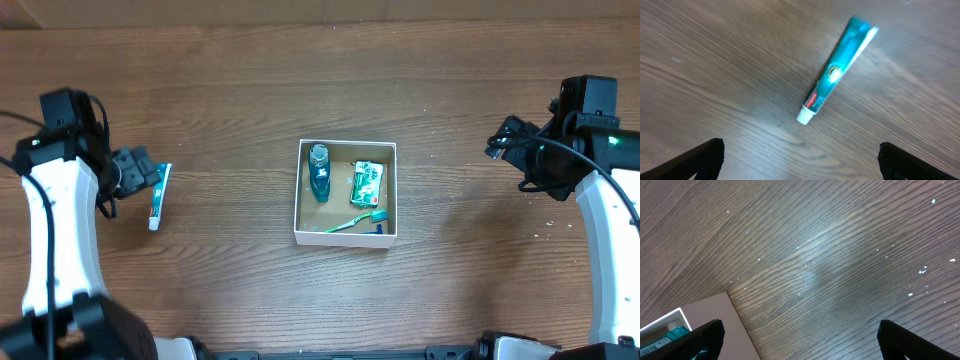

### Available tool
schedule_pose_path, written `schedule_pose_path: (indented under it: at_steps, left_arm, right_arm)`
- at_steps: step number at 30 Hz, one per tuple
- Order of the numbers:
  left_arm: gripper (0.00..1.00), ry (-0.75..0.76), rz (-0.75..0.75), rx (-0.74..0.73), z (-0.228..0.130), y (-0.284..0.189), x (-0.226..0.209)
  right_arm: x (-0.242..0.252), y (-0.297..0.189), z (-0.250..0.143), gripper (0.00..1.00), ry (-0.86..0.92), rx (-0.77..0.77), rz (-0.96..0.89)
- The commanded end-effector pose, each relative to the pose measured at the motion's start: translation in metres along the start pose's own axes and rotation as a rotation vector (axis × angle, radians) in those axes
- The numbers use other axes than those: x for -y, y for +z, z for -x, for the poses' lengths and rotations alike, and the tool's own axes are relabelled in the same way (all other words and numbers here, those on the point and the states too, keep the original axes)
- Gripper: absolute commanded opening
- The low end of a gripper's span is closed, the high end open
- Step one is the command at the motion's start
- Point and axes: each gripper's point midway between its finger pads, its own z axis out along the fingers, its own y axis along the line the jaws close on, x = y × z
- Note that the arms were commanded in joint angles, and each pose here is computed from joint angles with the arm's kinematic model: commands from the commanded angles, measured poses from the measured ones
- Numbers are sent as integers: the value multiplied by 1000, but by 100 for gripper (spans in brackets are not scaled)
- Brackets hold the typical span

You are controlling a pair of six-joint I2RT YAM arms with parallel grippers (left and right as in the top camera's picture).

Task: Pack container
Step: 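Grasp the teal toothpaste tube with the left gripper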

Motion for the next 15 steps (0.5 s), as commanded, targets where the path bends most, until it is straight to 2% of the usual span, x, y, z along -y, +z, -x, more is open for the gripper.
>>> schedule_pose_path:
  at_steps: [1, 5, 10, 15]
  left_arm:
    - [100, -8, -39, -149, -13, 55, 7]
    - [95, 47, -74, -212, -15, 93, 22]
    - [92, 155, -101, -121, 7, 103, 34]
    - [91, 163, -97, -164, 0, 119, 35]
  right_arm:
    - [0, -1, 1, 100, -2, 5, 4]
    - [-1, -1, 1, 100, -2, 6, 4]
    - [0, -1, 1, 100, -2, 5, 4]
    - [0, -1, 1, 100, -2, 4, 4]
